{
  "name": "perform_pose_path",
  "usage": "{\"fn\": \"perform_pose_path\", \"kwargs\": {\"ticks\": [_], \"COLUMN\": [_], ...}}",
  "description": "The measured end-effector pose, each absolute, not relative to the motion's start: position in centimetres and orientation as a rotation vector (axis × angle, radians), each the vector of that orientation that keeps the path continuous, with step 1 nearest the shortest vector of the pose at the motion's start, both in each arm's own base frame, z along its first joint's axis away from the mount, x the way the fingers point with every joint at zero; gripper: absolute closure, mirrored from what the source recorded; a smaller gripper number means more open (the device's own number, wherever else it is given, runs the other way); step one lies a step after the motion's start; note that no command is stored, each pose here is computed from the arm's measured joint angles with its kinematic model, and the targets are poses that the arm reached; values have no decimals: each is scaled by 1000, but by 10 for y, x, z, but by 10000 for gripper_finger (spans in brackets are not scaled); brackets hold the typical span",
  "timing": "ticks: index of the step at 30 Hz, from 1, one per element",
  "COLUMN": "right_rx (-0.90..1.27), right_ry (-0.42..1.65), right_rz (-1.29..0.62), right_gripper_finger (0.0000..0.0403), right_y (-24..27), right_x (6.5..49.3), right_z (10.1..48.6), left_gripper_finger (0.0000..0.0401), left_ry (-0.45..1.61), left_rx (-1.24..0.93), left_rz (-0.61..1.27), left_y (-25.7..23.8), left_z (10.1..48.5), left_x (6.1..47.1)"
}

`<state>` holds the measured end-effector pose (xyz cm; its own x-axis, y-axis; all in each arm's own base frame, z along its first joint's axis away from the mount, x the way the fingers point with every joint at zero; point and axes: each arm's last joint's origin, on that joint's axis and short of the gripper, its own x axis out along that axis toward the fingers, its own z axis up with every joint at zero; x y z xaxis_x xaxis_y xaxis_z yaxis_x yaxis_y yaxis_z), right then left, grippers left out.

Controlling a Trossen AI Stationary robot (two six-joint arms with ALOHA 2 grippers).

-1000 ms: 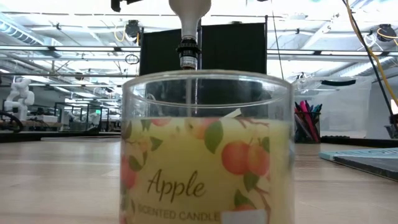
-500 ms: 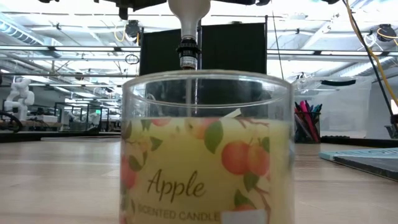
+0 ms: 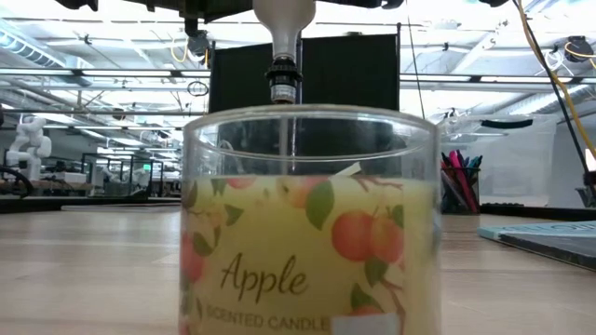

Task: Screw lightbulb
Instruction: Remove the lightbulb from the lamp

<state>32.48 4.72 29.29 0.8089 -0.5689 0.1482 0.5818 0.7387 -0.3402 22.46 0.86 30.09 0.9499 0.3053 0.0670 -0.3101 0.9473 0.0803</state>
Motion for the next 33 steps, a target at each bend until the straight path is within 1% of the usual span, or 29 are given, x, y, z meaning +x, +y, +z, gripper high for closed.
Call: {"fn": "perform_pose_path", "kwargs": {"ticks": [6,14,25,29,33], "right_rx": [-379,-389,-423,-423,-379], "right_ry": [-27,3,36,37,51], "right_rz": [-665,-709,-704,-680,-616], "right_gripper_finger": [403,403,403,403,403], "right_y": [41,39,41,50,67], "right_x": [325,324,325,324,322], "right_z": [293,292,288,288,283], "left_gripper_finger": [401,401,401,401,401], "left_ry": [-45,-55,-68,-93,-99], "left_rx": [73,68,80,84,113], "left_rz": [297,222,162,157,207], "left_y": [8,-3,-17,-20,-22], "left_z": [298,299,299,302,305], "left_x": [228,228,228,228,224]}}
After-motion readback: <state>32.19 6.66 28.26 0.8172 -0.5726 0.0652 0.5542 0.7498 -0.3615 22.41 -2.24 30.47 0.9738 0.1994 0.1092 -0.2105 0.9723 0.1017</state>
